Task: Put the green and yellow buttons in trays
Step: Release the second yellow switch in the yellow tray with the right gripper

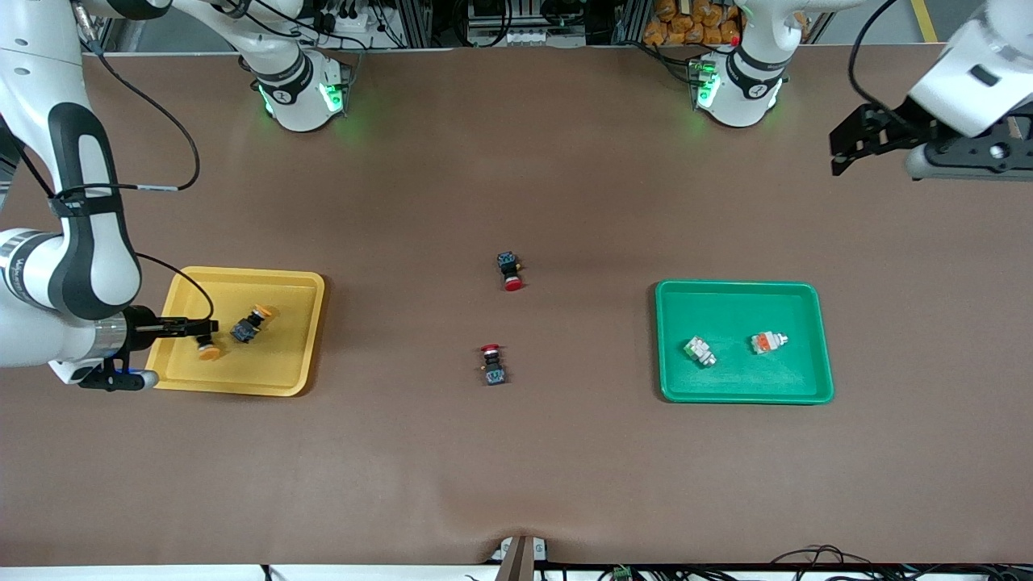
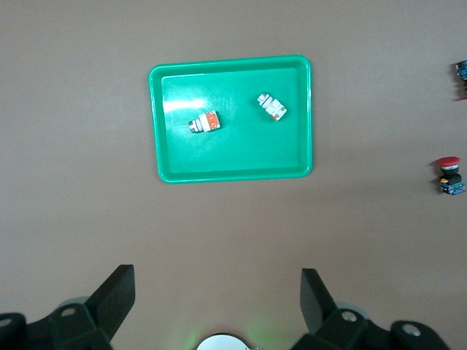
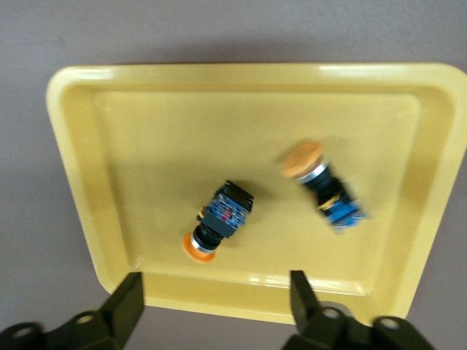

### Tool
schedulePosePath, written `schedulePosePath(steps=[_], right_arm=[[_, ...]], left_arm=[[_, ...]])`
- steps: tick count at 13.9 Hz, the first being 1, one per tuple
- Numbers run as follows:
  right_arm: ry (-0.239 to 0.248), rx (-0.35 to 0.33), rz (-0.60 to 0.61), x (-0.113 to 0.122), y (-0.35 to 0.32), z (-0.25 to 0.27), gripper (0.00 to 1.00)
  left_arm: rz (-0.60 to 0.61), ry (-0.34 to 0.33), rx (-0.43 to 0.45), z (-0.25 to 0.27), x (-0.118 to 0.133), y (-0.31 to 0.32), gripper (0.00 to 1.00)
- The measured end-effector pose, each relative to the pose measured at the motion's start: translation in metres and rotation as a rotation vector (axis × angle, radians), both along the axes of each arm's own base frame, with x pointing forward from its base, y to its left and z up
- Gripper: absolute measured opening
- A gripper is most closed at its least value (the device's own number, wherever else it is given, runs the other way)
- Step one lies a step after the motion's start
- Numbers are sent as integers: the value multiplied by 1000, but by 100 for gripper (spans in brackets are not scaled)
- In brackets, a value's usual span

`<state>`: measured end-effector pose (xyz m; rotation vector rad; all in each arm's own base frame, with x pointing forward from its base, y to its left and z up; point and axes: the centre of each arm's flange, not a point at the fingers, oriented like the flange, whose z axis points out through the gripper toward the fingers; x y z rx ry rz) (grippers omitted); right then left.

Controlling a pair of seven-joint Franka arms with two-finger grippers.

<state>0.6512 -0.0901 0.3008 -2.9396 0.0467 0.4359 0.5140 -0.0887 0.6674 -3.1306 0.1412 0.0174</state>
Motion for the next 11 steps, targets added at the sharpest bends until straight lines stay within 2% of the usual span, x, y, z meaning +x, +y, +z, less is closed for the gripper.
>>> schedulePosePath(steps=[1, 3, 6, 8, 11], right_arm=[[-5, 2, 10, 3, 5, 6, 100], [-14, -4, 44, 11, 18, 35, 100], [-95, -65, 111, 12, 40, 112, 100], [-140, -73, 137, -5, 56, 160, 100], [-175, -74, 160, -41, 72, 200, 100]], left_arm=[[5, 0, -2, 1, 0, 6, 100], [11, -6, -3, 5, -2, 11, 100], [-15, -11, -10, 9, -1, 52, 100], [-20, -6, -14, 7, 0, 73, 100], [-26, -3, -13, 5, 0, 70, 100]])
